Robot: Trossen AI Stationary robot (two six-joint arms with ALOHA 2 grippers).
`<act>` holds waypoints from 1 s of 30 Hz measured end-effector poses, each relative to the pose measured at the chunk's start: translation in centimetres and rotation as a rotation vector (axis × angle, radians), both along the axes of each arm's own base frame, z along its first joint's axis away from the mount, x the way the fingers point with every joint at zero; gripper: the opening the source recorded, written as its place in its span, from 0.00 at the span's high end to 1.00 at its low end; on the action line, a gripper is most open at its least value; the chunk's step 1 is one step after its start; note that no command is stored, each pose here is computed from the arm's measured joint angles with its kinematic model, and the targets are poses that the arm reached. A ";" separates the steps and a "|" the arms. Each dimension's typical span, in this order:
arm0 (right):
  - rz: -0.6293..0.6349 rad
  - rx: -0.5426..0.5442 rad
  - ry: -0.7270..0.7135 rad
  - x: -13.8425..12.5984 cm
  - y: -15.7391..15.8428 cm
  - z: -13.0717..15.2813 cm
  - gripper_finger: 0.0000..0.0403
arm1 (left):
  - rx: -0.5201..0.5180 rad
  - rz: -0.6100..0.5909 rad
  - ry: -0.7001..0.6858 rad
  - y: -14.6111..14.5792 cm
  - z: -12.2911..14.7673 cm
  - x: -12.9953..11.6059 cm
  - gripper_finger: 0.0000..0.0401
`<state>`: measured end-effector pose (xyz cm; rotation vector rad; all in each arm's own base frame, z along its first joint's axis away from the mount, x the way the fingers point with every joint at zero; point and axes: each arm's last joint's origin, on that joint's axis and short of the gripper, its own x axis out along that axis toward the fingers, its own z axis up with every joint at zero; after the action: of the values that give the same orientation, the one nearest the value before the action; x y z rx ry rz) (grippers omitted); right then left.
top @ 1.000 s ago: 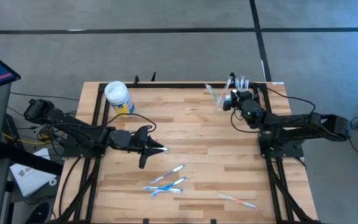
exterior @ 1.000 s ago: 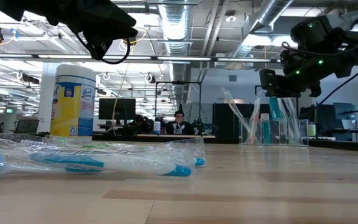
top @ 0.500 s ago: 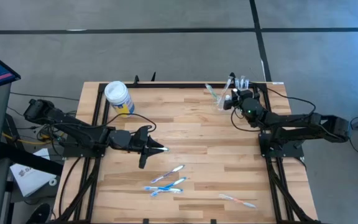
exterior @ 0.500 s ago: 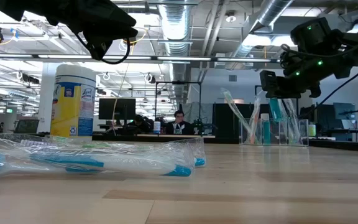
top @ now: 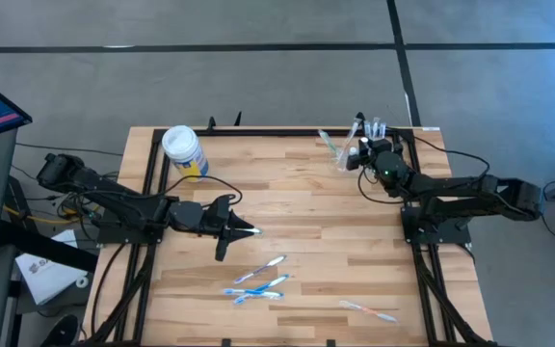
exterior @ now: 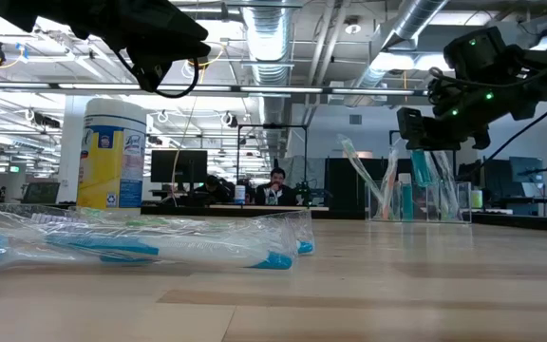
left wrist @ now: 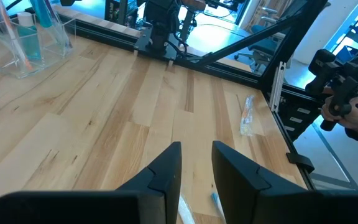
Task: Pick & Place toothbrushing station
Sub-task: Put the mouthwash bottle into the middle transparent organizer
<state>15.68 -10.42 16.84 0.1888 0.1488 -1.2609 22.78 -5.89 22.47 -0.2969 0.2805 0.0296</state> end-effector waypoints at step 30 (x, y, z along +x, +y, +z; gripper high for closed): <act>0.027 0.090 0.032 -0.1 0.2 -1.0 0.74 | 0.000 0.000 0.000 0.0 0.0 0.0 0.79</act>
<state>15.53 -10.18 15.79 0.2438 0.2355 -1.2312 22.78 -5.89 22.47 -0.2972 0.2805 0.0296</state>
